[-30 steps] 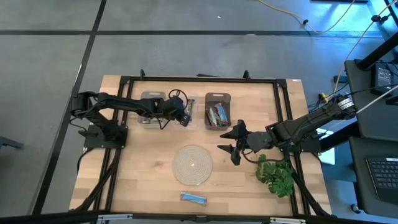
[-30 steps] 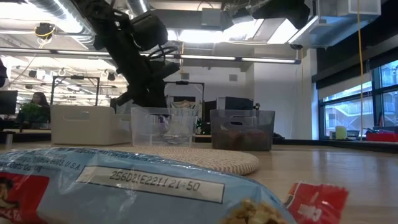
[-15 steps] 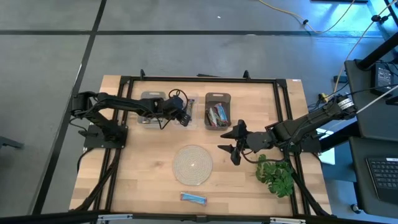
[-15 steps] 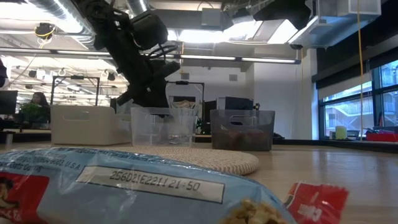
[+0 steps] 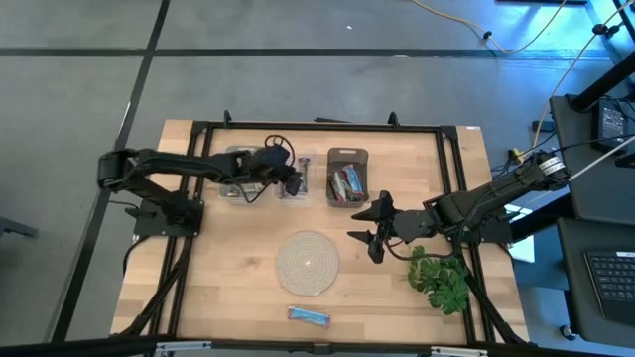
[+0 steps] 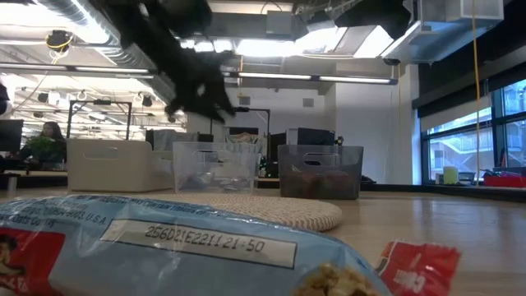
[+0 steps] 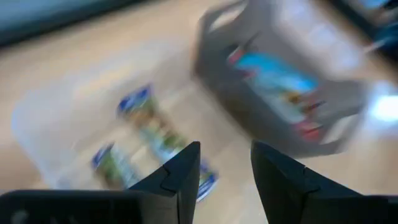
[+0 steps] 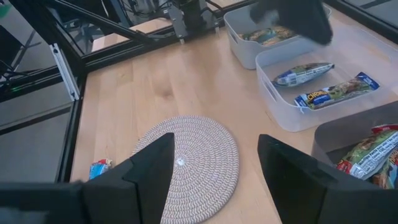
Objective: Pick and place Granola Bars by type
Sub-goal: Put the red granola bar into the black bin
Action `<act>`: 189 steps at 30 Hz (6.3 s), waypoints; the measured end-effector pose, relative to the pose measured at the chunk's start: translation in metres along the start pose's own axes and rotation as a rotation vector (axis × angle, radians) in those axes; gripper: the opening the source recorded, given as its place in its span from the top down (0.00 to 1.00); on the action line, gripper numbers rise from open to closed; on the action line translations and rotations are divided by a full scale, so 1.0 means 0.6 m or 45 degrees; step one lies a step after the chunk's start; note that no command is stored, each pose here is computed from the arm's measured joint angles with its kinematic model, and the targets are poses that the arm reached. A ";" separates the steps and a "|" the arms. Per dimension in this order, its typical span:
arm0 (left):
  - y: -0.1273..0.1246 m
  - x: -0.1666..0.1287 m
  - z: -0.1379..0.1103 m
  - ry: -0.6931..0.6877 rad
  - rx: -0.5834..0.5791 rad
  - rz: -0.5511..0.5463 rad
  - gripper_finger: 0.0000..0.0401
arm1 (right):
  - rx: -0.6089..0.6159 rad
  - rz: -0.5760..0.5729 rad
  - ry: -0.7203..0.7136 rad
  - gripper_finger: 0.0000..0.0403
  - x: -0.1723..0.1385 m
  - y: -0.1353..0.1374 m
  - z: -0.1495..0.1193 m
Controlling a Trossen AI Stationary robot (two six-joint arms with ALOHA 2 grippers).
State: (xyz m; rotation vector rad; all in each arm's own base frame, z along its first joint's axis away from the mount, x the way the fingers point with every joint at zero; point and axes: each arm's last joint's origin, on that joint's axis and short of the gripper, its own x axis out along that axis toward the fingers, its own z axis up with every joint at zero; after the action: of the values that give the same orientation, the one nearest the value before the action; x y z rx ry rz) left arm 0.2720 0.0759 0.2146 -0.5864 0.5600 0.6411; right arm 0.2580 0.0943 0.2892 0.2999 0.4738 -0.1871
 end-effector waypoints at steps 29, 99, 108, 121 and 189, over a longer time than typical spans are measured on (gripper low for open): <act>-0.165 -0.214 -0.115 -0.272 0.438 -0.512 0.66 | -0.398 0.257 0.095 0.45 0.095 0.061 -0.047; -0.155 -0.235 -0.176 -0.029 0.618 -0.464 0.66 | -0.432 0.250 0.638 0.34 0.301 0.267 -0.229; -0.154 -0.234 -0.177 -0.027 0.624 -0.458 0.66 | -0.442 0.234 0.659 0.43 0.305 0.264 -0.237; -0.154 -0.234 -0.177 -0.027 0.623 -0.457 0.66 | -0.451 0.222 0.664 0.68 0.305 0.262 -0.237; -0.156 -0.235 -0.177 -0.005 0.620 -0.489 0.66 | -0.589 0.229 0.819 0.41 0.268 0.244 -0.202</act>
State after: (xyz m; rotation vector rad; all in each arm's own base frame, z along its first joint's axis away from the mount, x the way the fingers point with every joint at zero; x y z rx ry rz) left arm 0.2101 -0.1087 0.2603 -0.2208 0.5562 0.1295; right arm 0.3835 0.2544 0.1453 -0.0639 1.0995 0.2060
